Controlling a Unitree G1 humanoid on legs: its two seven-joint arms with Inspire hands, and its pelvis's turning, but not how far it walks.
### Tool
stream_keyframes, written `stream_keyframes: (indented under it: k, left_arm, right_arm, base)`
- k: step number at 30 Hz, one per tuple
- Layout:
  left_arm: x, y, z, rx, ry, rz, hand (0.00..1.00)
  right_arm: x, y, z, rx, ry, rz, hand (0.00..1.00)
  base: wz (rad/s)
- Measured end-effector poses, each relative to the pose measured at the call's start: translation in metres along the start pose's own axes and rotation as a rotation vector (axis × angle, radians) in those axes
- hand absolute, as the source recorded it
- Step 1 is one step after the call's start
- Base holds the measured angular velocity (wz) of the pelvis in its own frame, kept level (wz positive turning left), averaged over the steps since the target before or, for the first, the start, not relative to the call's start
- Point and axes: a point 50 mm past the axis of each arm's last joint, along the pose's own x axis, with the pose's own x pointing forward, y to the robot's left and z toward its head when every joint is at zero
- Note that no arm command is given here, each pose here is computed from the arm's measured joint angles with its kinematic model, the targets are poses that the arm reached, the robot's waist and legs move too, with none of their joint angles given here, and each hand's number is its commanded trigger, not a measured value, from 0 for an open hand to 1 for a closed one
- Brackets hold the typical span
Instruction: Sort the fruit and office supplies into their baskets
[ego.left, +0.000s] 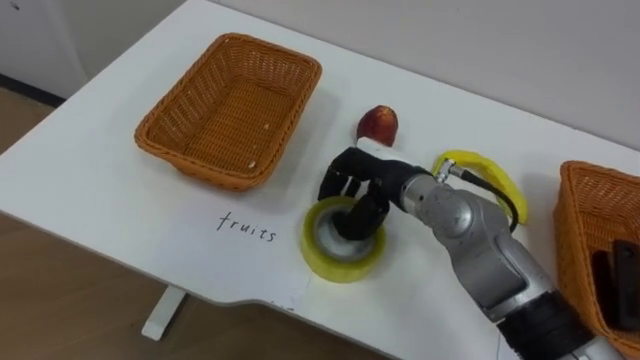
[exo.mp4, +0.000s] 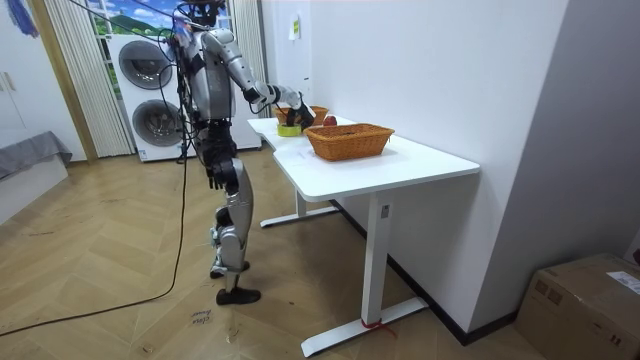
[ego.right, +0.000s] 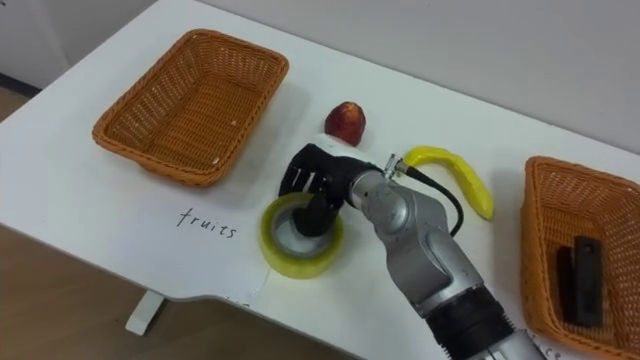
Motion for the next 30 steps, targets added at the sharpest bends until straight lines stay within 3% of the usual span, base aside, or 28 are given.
stream_keyframes:
  k: [8, 13, 16, 30]
  left_arm:
    - [0.001, 0.0, -0.004, -0.011, 0.005, -0.002, 0.0]
    - [0.001, 0.004, -0.017, -0.063, 0.03, 0.018, 0.0]
    - [0.001, 0.005, -0.018, -0.06, 0.021, 0.022, 0.0]
    - [0.0, 0.004, -0.021, -0.076, 0.009, 0.026, 0.0]
  right_arm:
    - [-0.009, -0.016, -0.008, -0.04, 0.011, -0.033, 1.0]
    - [-0.036, -0.061, -0.007, -0.041, -0.039, -0.241, 1.0]
    - [-0.047, -0.073, -0.012, -0.03, -0.039, -0.322, 1.0]
    - [-0.066, -0.092, -0.024, 0.08, -0.059, -0.469, 1.0]
  base:
    - [0.0]
    - [-0.11]
    - [-0.15]
    - [-0.02]
